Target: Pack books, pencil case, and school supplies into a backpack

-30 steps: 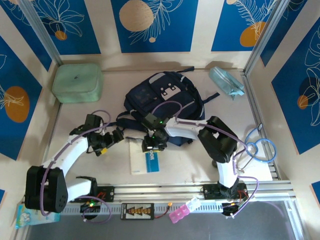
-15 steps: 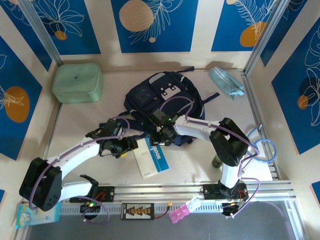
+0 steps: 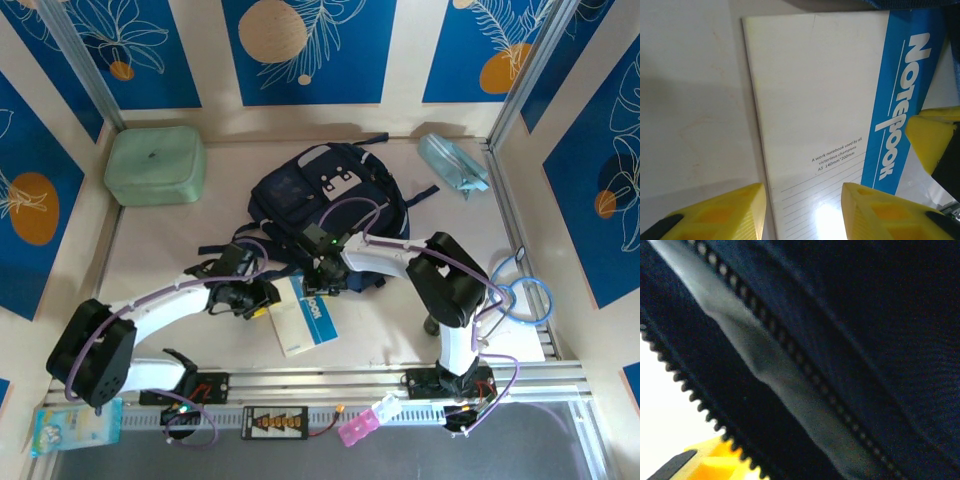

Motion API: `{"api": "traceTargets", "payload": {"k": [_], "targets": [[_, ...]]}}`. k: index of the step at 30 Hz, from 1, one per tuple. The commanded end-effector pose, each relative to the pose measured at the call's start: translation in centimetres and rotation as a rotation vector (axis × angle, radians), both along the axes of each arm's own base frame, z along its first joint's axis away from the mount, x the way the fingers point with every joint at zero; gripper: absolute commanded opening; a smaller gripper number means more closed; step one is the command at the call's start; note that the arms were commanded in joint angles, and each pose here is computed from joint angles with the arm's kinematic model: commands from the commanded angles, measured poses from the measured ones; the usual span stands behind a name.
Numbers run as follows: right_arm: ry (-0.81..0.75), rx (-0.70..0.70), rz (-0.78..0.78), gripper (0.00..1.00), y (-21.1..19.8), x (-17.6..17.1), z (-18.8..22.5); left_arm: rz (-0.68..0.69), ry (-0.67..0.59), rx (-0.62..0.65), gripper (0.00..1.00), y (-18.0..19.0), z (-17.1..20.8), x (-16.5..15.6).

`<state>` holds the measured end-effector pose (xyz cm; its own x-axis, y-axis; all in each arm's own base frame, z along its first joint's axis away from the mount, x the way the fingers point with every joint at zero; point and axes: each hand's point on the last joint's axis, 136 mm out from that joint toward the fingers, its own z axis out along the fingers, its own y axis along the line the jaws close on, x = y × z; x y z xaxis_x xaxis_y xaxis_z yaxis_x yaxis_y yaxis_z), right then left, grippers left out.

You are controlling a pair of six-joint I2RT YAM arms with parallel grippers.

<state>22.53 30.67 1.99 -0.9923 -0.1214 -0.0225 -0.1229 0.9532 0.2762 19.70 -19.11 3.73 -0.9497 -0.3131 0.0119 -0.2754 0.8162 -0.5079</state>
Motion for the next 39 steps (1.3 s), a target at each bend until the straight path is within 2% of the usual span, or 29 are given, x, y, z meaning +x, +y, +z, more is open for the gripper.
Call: {"api": "traceTargets", "payload": {"k": [1,17,24,31,36,39], "targets": [[0.044,-0.071,-0.012,0.33,-1.0,-0.9,-1.8,0.015,0.01,0.0,0.42,-0.2,-0.6,-0.2],[0.06,-0.096,-0.022,0.33,-1.5,-1.1,-2.6,-0.008,0.051,0.003,0.44,-0.8,-2.3,-0.5],[0.066,-0.102,-0.028,0.33,-1.7,-1.3,-2.8,-0.018,0.03,-0.072,0.42,-2.1,-1.3,0.0],[0.072,-0.098,-0.032,0.32,-1.6,-1.2,-2.9,-0.022,0.017,-0.081,0.38,-2.3,-0.6,0.2],[0.075,-0.098,-0.037,0.32,-1.7,-1.2,-2.8,-0.03,0.022,-0.087,0.48,-2.5,-0.4,0.2],[0.075,-0.096,-0.04,0.32,-1.8,-1.2,-2.8,-0.026,0.024,-0.048,0.54,-1.9,-0.7,0.2]]}}
